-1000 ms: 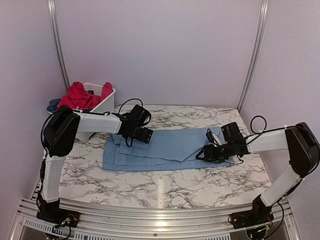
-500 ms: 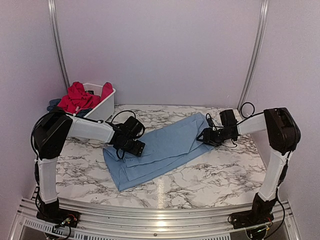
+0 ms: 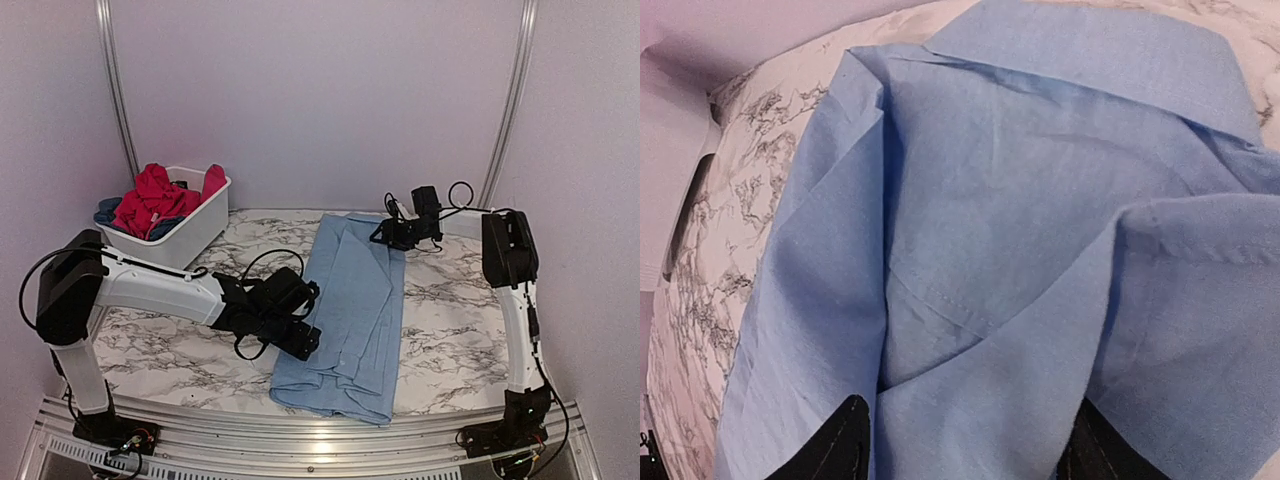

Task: Fold and stack the mixed laundry pile
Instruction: Rotate the rectangle-folded shirt at the center of the board.

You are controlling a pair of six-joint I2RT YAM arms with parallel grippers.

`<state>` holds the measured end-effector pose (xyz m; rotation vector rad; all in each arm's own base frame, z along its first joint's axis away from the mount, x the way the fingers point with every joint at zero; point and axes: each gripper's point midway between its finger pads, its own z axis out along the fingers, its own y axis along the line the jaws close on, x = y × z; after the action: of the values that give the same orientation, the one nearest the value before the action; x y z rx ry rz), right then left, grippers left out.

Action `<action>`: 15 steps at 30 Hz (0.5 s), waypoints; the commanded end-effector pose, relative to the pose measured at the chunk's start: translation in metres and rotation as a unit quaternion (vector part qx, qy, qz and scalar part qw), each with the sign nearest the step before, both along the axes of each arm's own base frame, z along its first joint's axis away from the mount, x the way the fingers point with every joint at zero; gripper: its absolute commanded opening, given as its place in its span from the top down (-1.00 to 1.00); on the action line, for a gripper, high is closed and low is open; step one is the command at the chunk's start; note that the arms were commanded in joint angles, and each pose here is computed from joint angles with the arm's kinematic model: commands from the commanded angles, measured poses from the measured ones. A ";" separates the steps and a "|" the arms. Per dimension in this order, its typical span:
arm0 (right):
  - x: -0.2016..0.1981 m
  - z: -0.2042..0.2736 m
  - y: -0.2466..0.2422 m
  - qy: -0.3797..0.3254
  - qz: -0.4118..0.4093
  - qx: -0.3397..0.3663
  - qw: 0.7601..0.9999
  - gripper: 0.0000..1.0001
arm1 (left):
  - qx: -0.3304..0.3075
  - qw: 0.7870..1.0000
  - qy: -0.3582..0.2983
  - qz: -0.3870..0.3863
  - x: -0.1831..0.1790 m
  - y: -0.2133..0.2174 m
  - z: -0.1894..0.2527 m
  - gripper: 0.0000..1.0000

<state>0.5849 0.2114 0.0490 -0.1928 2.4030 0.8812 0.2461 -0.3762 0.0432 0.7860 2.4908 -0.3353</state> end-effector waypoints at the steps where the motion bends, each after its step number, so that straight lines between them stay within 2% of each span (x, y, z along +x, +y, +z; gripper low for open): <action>1: -0.011 0.043 0.021 -0.018 0.042 0.000 0.999 -0.16 | -0.069 0.996 -0.052 0.007 0.018 -0.003 0.067 -0.78; 4: -0.024 0.087 0.006 -0.059 0.028 -0.009 0.998 -0.25 | -0.072 0.995 -0.065 0.012 0.039 0.001 0.074 -0.79; 7: -0.055 0.104 0.003 -0.063 0.029 -0.010 0.998 -0.26 | -0.063 0.996 -0.062 0.010 0.057 0.001 0.063 -0.78; 12: -0.128 0.083 0.018 -0.039 0.047 -0.010 0.998 -0.18 | -0.043 0.997 -0.061 -0.001 0.073 -0.009 0.042 -0.77; 15: -0.159 0.061 0.021 -0.019 0.046 -0.007 0.999 -0.14 | -0.043 0.998 -0.051 -0.009 0.072 -0.015 0.029 -0.76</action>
<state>0.4573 0.2201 0.1481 -0.3348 2.3192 0.8784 0.3204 -0.3782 0.0821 0.7050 2.3675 -0.3695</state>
